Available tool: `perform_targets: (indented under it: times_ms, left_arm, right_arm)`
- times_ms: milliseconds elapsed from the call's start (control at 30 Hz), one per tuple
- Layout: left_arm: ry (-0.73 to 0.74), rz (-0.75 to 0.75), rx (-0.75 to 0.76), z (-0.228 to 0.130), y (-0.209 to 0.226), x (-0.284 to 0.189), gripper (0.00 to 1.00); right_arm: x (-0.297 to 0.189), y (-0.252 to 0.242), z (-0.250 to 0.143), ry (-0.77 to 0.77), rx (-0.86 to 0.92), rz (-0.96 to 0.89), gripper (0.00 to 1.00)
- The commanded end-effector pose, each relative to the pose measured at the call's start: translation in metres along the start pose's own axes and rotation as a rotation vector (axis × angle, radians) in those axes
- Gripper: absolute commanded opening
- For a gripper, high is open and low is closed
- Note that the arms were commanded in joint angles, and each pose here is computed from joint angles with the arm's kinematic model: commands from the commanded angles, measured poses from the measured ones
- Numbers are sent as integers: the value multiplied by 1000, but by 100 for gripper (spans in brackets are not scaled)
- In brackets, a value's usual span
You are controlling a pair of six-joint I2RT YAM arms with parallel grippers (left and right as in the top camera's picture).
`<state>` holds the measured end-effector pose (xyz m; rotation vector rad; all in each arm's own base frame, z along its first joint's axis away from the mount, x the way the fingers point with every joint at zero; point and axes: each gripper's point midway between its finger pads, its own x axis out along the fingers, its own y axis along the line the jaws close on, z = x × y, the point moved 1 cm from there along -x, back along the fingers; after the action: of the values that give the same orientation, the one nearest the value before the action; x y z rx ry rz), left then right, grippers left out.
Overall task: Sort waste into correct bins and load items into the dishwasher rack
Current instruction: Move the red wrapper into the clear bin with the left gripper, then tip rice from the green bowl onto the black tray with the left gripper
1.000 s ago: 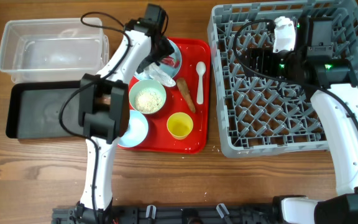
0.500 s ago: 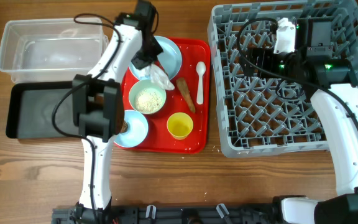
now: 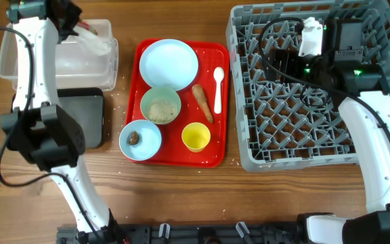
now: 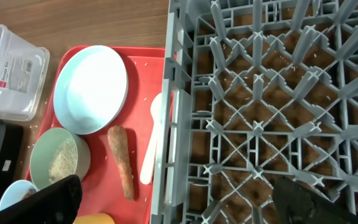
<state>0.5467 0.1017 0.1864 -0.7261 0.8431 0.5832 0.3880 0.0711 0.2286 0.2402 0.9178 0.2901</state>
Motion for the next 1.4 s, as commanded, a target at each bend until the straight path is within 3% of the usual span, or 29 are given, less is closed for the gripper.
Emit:
perform_targets:
  times_ms: [0,167,233,333,400,467,500,600,700,900,967,1000,1100,1300,1367]
  left_arm:
    - [37,70,4,-10,18,37,100]
    - [30,11,33,-5,5,13,100]
    - [70,-93,173,-14,-16,-6,99]
    - [8,-83,370,-5,-19,-10,100]
    - [132,-244,594,-37,-36,-17,100]
    - [244,-312,652,-67,-41,-24,100]
    - [304,-293,660,-85,-38,-28,99]
    - [505,-241,731,-153,-37,-49,86]
    - [647,-212,864,-226,-48,-74,88]
    - [682,-74,1144,-326,-36,-59,87]
    - [704,-78,1190,-357,-29,-50,82]
    - [715,-70,1208,-367,-23,-47,73]
    - [691,9,1149,-368,-10,-34,59]
    - [624,58,1032,-368,-7,-17,4]
    - [606,30,1026,-367,-15,-17,4]
  right_arm:
    - [0,6,4,-4,5,24,100]
    - [0,6,6,-12,2,25,100]
    - [0,6,6,-13,1,25,100]
    - [-1,6,9,-22,-1,26,100]
    - [-1,6,8,-20,21,26,100]
    - [-1,6,9,-21,20,27,100]
    - [-1,6,8,-20,21,26,100]
    - [-1,6,10,-26,16,27,100]
    - [-1,6,10,-26,15,23,100]
    - [-1,6,9,-25,16,23,100]
    - [-1,6,10,-27,14,23,100]
    - [-1,6,10,-27,15,23,100]
    - [0,6,9,-23,16,23,100]
    - [0,5,8,-23,17,22,100]
    - [0,6,10,-31,14,23,100]
